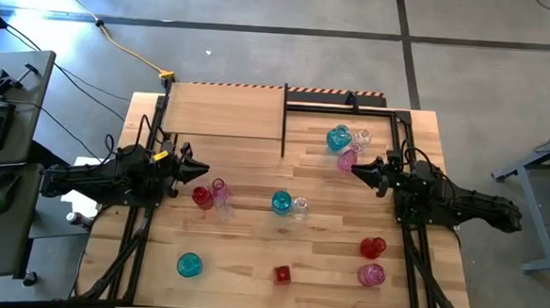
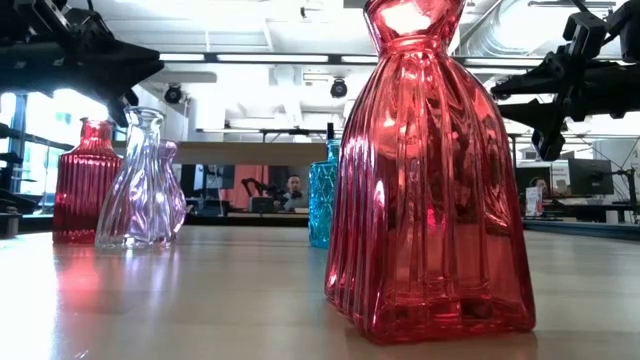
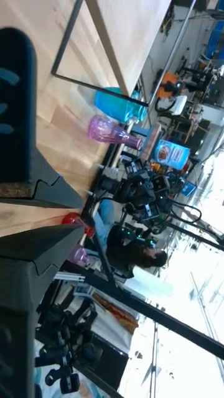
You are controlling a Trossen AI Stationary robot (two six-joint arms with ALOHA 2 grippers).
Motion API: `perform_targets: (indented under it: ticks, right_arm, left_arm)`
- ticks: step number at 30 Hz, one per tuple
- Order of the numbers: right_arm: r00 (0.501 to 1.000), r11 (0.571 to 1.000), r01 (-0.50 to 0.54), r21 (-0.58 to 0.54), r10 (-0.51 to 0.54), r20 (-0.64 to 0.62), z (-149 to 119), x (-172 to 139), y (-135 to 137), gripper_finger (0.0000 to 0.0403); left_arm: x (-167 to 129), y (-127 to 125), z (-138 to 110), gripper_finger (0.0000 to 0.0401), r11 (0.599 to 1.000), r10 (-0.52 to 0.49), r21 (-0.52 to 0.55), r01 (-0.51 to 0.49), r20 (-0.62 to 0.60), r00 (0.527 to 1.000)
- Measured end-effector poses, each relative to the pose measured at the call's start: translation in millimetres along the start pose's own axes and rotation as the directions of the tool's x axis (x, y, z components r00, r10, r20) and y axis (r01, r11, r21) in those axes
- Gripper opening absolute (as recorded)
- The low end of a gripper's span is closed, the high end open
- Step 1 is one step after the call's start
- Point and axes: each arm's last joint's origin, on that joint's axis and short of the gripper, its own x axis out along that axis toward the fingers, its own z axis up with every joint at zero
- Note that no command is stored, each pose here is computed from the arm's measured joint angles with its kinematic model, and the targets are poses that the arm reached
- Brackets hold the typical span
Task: Sort vases onto shelf
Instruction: Put the middle left purple vase on the shelf
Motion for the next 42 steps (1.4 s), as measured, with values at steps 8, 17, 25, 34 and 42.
perform_targets:
  ticks: [8, 17, 25, 34, 42]
  right_arm:
    - [1.0, 1.0, 0.0, 0.0, 0.0, 0.0, 0, 0, 0, 0.0117]
    - [1.0, 1.0, 0.0, 0.0, 0.0, 0.0, 0, 0, 0, 0.0117]
    - [1.0, 1.0, 0.0, 0.0, 0.0, 0.0, 0, 0, 0, 0.0117]
    - [1.0, 1.0, 0.0, 0.0, 0.0, 0.0, 0, 0, 0, 0.0117]
    - [1.0, 1.0, 0.0, 0.0, 0.0, 0.0, 0, 0, 0, 0.0117]
  left_arm:
    - [0, 2, 1, 0.0045, 0.998, 0.059, -0.027, -0.058, 0.025, 0.998]
    - [0, 4, -5, 0.0045, 0.996, 0.082, -0.037, -0.083, -0.031, 0.996]
    - [0, 4, -8, 0.0044, 0.986, 0.064, -0.147, -0.075, -0.076, 0.995]
    - [-8, -7, 15, 0.0044, 0.984, 0.09, -0.142, -0.111, -0.147, 0.985]
    - [-11, -21, 46, 0.0044, 0.98, 0.125, -0.126, -0.155, -0.22, 0.968]
